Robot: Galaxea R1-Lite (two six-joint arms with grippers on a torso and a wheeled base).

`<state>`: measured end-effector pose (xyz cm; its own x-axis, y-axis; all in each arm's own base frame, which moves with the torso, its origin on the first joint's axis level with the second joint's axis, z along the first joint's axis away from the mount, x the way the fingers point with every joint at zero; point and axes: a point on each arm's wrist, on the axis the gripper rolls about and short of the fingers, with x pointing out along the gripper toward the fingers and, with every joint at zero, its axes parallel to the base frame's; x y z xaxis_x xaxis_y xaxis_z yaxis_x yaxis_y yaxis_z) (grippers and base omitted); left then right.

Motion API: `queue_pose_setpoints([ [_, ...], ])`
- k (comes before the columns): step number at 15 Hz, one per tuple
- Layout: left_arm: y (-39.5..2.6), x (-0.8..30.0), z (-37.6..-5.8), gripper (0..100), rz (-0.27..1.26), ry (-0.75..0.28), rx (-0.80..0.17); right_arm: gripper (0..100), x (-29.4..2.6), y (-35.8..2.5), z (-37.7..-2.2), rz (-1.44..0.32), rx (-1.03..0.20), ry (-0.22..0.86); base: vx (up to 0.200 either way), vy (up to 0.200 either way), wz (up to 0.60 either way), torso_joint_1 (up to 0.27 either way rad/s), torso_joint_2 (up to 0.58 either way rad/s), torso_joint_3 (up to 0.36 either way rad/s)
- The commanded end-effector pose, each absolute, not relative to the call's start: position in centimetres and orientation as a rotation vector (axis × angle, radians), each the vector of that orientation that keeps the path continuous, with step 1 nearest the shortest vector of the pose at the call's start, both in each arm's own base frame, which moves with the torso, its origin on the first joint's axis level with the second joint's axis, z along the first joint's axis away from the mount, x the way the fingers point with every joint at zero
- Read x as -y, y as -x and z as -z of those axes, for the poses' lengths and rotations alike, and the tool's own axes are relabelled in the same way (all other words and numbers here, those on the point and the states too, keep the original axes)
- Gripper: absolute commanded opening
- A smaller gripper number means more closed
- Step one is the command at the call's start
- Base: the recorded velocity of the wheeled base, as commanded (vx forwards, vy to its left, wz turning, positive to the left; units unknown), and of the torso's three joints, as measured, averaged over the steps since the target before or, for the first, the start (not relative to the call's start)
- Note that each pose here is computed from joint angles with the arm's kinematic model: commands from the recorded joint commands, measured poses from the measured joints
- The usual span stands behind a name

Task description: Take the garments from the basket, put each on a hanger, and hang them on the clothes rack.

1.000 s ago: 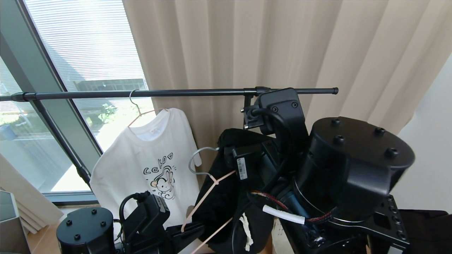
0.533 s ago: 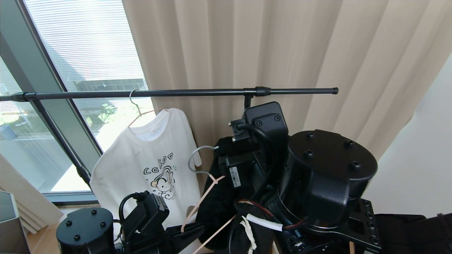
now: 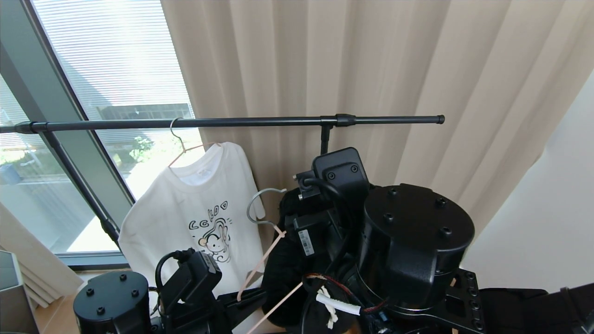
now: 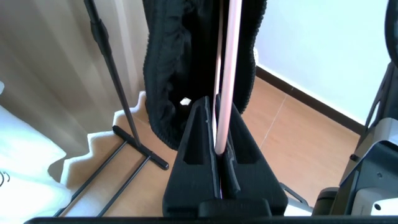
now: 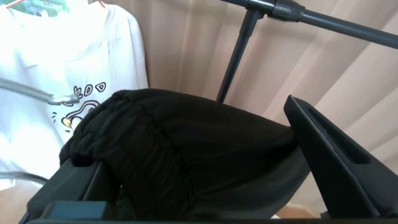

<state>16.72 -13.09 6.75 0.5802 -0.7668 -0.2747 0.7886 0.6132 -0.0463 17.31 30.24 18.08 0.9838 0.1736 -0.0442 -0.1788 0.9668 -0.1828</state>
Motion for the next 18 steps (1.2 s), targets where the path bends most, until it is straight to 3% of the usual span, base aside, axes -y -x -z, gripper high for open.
queue_pose_setpoints([
  [1, -16.83, 13.13, -6.85, 0, 0.907, -0.073, -0.277, 100, -30.52, -16.78, -17.83, -0.196, -0.031, 0.196, 0.0, 0.0, 0.0, 0.0, 0.0, 0.0],
  [18, -17.16, 13.19, -7.25, 0, 0.894, -0.047, -0.261, 100, -30.23, -16.05, -17.92, -0.211, -0.032, 0.203, 0.0, 0.0, 0.0, 0.0, 0.0, 0.0],
])
